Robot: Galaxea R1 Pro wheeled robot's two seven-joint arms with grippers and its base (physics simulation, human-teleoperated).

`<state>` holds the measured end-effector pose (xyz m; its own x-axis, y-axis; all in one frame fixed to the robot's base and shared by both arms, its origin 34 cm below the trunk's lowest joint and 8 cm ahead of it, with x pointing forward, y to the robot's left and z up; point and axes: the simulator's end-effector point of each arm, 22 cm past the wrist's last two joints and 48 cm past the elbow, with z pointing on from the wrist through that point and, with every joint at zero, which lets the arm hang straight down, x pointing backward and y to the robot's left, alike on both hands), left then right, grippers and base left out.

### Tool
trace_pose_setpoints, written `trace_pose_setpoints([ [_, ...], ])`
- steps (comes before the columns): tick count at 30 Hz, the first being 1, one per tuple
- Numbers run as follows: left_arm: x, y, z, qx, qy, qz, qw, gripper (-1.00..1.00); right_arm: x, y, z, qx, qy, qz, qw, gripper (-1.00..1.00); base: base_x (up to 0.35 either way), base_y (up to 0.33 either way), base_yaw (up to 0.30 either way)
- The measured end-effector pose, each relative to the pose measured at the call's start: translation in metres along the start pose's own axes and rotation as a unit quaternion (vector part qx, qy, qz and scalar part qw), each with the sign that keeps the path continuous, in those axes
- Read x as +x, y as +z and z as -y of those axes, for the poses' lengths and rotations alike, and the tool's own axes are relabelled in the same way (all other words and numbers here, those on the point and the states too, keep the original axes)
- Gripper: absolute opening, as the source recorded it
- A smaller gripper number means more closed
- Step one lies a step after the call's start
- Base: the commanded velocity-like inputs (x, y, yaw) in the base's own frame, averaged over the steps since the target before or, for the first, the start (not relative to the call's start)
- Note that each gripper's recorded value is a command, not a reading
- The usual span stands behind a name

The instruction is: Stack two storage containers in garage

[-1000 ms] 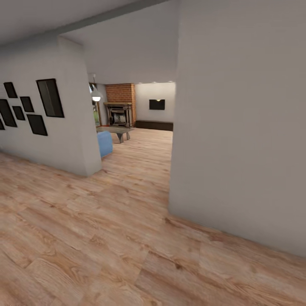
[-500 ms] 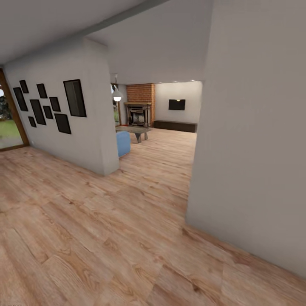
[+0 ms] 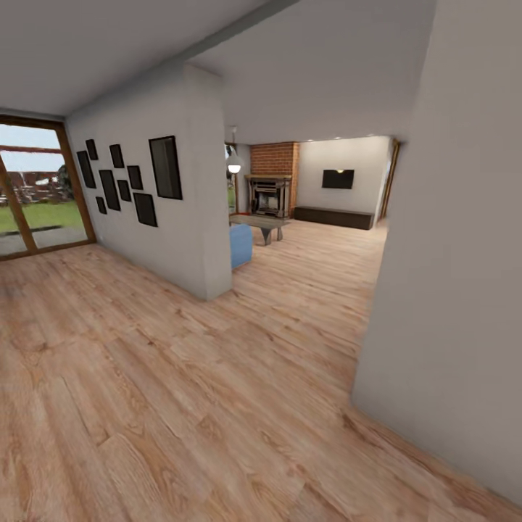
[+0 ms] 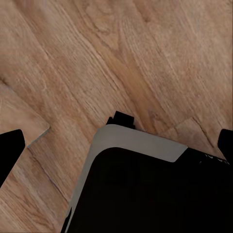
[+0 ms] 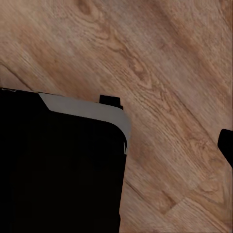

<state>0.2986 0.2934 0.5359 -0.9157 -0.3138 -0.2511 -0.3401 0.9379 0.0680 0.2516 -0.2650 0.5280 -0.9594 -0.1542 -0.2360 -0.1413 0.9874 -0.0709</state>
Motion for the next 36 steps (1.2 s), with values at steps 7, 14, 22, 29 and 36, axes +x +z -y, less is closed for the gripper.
trace_pose_setpoints([
  [7, 0.0001, 0.0, 0.0, 0.0, 0.0, 0.0, 1.0, 1.0, -0.0002, 0.0, 0.0, 0.0, 0.0, 0.0, 1.0, 1.0, 0.321, 0.0, 0.27],
  [14, 0.0002, 0.0, 0.0, 0.0, 0.0, 0.0, 1.0, 1.0, 0.0002, 0.0, -0.0013, -0.005, -0.002, 0.0, 1.0, 1.0, 0.321, 0.0, 0.069],
  [22, 0.0003, 0.0, -0.0001, 0.0, 0.0, 0.0, 1.0, 1.0, 0.0001, 0.0, -0.0022, -0.007, -0.009, 0.0, 0.9999, 1.0, 0.321, 0.0, 0.003],
  [29, 0.0003, 0.0, -0.0001, 0.0, 0.0, 0.0, 1.0, 1.0, 0.0, 0.0, -0.0005, -0.003, -0.011, 0.0, 0.9999, 1.0, 0.321, 0.0, 0.0],
  [36, 0.0, 0.0, 0.0001, 0.0, 0.0, 0.0, 1.0, 1.0, 0.0, 0.0, 0.0002, -0.002, -0.011, 0.0, 0.9999, 1.0, 0.321, 0.0, 0.0],
])
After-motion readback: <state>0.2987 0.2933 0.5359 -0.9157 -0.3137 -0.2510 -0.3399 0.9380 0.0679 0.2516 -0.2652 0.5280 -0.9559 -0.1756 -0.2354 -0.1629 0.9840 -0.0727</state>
